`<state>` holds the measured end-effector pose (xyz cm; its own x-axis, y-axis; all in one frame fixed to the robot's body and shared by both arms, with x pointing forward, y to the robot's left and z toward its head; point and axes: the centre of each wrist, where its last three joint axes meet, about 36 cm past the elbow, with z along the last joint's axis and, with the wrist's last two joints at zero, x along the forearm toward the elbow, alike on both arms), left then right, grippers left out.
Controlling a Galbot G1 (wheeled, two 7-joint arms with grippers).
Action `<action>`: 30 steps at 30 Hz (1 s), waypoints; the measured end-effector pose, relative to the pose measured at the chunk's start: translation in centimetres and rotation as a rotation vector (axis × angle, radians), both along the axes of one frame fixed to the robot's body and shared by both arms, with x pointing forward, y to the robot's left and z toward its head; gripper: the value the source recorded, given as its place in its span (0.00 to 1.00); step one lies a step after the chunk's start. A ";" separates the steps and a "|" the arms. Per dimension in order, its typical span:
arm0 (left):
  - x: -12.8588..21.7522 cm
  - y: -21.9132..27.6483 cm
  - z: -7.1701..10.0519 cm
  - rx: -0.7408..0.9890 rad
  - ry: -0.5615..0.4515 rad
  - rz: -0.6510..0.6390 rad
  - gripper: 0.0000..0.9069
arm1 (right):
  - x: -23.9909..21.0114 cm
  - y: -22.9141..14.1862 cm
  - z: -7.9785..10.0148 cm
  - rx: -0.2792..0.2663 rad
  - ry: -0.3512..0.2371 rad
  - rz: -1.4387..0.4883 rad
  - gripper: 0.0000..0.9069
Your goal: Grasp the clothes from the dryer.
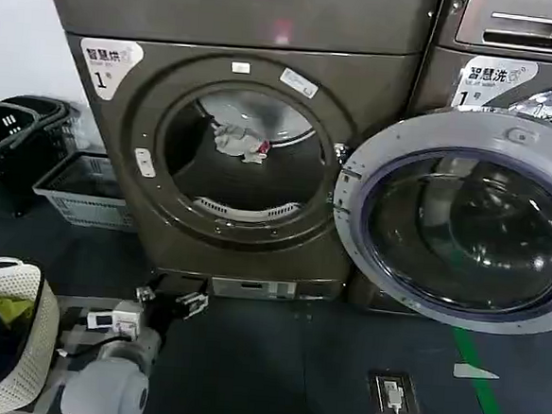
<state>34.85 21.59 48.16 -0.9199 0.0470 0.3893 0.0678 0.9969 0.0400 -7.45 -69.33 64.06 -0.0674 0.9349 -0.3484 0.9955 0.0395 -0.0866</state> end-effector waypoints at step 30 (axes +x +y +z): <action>-0.1 0.1 0.5 0.018 -0.014 0.006 1.00 | -0.9 0.0 -0.3 -0.027 -0.068 -0.046 1.00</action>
<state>34.74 21.66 48.62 -0.9257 0.0345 0.3767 0.0611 0.9964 0.0591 -8.39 -69.34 63.80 -0.0004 0.9265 -0.3762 0.9998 -0.0075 -0.0194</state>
